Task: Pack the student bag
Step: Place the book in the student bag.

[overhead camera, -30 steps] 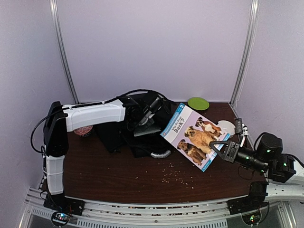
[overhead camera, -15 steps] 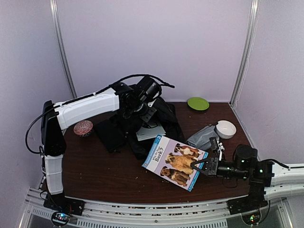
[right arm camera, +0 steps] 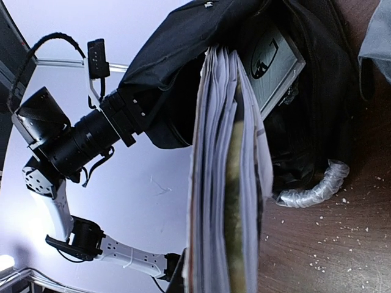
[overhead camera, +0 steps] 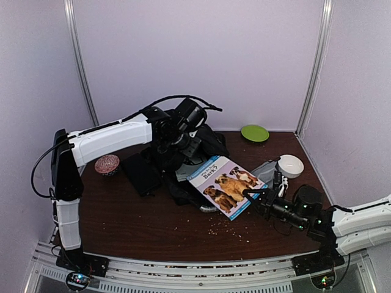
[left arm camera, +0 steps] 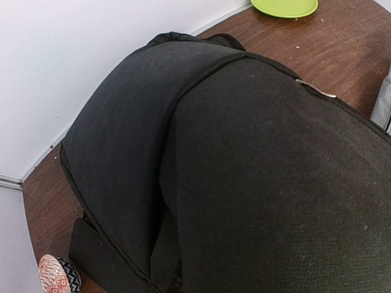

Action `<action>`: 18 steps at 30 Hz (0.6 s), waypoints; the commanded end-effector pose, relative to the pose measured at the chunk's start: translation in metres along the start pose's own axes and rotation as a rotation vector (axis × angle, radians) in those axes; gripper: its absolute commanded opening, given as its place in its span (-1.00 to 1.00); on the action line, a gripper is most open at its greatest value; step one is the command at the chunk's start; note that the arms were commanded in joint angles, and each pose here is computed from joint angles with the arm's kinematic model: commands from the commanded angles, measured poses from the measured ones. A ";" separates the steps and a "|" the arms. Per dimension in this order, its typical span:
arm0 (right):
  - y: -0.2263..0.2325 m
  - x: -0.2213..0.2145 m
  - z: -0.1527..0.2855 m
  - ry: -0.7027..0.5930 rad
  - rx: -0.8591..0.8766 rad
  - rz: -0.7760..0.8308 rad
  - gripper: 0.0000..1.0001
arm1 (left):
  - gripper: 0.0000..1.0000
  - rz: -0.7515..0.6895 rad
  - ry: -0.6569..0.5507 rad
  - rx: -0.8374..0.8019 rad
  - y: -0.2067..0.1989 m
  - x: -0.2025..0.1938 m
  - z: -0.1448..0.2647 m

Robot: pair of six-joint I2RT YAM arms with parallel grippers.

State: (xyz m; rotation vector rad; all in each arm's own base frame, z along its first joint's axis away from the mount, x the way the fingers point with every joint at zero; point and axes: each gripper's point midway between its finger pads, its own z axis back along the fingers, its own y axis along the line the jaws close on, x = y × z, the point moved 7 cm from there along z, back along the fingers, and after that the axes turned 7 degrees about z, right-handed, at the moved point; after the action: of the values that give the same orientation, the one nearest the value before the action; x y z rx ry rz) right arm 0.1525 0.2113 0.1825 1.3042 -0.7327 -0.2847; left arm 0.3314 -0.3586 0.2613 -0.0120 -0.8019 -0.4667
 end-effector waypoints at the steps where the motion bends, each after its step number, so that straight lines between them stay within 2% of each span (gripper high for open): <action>1: 0.011 0.020 0.002 -0.159 0.076 -0.102 -1.00 | -1.00 0.142 -0.195 -0.068 0.006 0.039 0.044; 5: -0.003 0.024 -0.005 -0.219 0.029 -0.145 -1.00 | -1.00 0.205 -0.208 -0.090 0.006 0.036 0.046; 12: 0.000 0.023 -0.058 -0.176 0.036 -0.182 -1.00 | -1.00 0.303 -0.222 -0.127 0.007 0.038 0.051; 18: -0.015 0.018 -0.101 -0.155 0.147 -0.308 -1.00 | -1.00 0.341 -0.210 -0.190 0.001 0.039 0.054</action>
State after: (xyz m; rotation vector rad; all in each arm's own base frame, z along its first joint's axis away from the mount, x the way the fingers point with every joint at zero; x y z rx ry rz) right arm 0.2209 0.2591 0.1464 1.3138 -0.7005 -0.5606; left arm 0.3247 -0.3531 0.2681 -0.1280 -0.8191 -0.3069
